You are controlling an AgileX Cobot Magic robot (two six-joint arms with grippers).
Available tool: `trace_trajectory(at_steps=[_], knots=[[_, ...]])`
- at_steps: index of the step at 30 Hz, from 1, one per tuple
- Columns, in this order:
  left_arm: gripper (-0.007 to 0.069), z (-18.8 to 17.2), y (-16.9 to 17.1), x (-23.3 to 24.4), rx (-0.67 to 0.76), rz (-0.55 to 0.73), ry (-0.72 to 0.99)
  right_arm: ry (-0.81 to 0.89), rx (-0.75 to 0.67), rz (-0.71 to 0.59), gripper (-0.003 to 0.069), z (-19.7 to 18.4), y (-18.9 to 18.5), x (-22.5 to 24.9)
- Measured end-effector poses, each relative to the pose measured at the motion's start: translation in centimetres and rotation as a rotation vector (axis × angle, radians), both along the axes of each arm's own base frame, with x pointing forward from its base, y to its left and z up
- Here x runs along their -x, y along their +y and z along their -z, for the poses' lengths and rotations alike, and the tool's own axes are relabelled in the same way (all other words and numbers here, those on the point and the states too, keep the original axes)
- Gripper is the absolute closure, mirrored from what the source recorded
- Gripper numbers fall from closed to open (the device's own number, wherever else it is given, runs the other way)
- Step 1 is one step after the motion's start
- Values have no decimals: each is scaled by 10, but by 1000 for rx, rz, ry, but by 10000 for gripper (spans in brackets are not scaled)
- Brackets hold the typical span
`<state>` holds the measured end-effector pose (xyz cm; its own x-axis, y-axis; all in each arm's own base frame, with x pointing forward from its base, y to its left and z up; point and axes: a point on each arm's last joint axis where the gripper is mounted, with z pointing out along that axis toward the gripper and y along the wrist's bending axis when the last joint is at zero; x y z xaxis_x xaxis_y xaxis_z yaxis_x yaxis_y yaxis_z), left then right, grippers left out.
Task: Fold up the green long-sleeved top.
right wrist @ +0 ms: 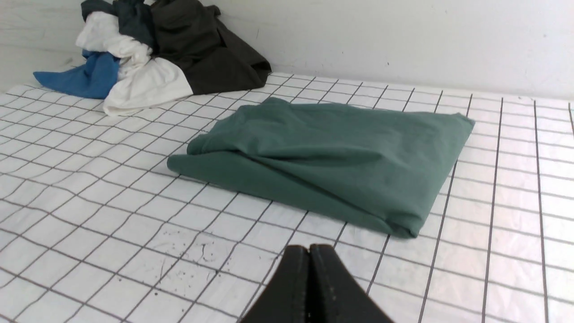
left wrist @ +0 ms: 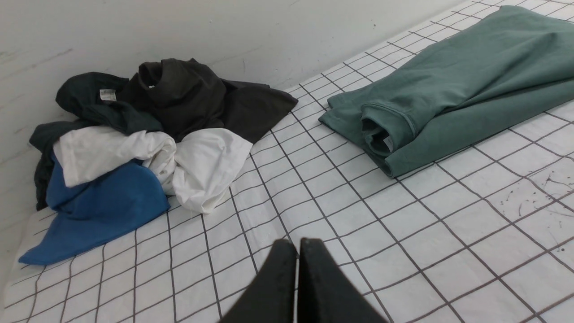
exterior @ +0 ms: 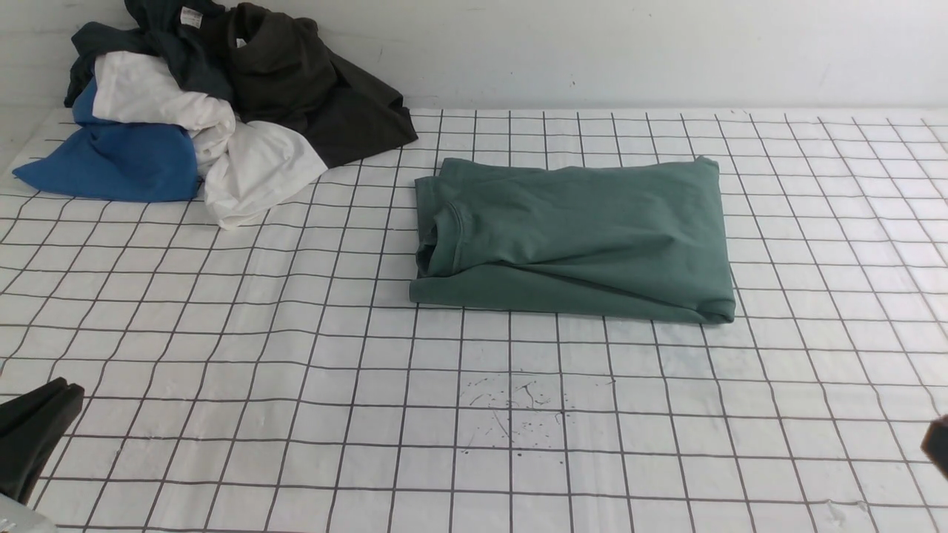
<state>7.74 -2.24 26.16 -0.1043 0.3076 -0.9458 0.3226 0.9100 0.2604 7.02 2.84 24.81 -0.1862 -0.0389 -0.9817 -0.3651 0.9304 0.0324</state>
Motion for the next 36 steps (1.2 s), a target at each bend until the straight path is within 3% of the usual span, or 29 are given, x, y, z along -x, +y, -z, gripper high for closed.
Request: trace_trajectory(at_steps=[11, 17, 20, 27, 36], knots=[[632, 0, 0, 0, -1, 0, 0, 133, 20, -1, 665, 74, -4, 12], [632, 0, 0, 0, -1, 0, -1, 57, 47, 30, 665, 70, -7, 13], [632, 0, 0, 0, 0, 1, -4, -33, 61, 128, 665, 65, -15, 15], [632, 0, 0, 0, 0, 1, -4, -34, 112, 344, 665, 66, -28, 15], [632, 0, 0, 0, 0, 1, -4, -27, 122, 385, 665, 66, -30, 15]])
